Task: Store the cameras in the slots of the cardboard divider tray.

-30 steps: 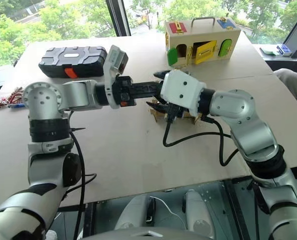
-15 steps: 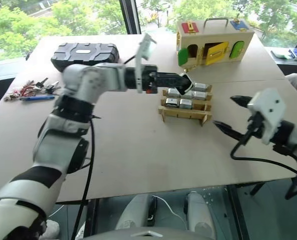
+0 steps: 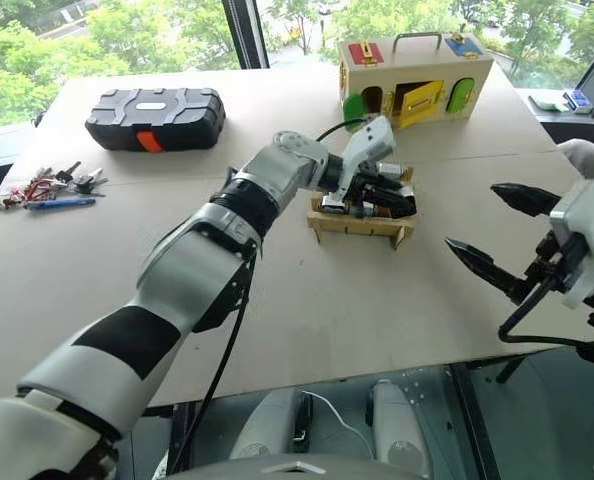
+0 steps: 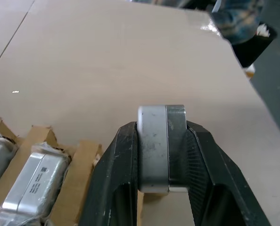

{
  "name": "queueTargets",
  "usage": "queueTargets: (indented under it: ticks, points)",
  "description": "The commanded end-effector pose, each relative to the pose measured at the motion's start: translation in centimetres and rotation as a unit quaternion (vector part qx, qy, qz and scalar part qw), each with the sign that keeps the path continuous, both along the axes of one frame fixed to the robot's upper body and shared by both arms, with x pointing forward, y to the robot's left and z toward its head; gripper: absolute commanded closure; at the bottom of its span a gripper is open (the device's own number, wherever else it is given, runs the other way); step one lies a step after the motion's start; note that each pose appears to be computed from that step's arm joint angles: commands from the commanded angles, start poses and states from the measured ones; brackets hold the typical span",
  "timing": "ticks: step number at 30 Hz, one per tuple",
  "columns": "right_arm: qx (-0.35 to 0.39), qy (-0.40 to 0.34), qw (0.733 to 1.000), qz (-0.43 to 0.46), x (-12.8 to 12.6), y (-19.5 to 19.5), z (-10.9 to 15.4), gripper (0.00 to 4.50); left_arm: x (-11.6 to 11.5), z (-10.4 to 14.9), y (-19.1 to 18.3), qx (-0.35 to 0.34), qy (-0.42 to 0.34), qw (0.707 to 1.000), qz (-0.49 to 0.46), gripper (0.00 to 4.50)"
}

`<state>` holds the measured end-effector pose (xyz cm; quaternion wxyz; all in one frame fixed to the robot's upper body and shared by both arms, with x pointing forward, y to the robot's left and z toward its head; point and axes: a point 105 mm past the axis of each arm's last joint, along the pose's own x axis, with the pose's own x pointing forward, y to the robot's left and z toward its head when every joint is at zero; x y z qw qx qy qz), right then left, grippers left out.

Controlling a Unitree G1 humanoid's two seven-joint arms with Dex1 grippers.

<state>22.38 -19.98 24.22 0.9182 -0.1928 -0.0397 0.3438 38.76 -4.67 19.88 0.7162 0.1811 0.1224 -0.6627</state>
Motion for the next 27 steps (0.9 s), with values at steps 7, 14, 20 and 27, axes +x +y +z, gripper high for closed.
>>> queueTargets:
  ticks: [7,14,20,27]
  points:
    - [0.003,-0.015,1.0,-0.021,-0.7,0.2,0.2,0.03,1.2,-1.0,0.4,0.028,-0.095,0.995,0.017,3.75]
    - [-0.001,-0.008,1.0,-0.023,-0.9,0.4,-0.2,0.03,1.4,-1.4,0.3,0.053,-0.144,0.988,0.01,3.75]
    - [-0.008,-0.001,1.0,-0.028,-1.2,0.4,-0.8,0.03,1.6,-0.2,0.0,0.043,-0.165,0.985,0.013,3.75]
    - [-0.007,-0.004,1.0,-0.027,-0.9,0.6,-0.8,0.03,1.7,-2.1,1.0,0.111,-0.186,0.976,-0.009,3.75]
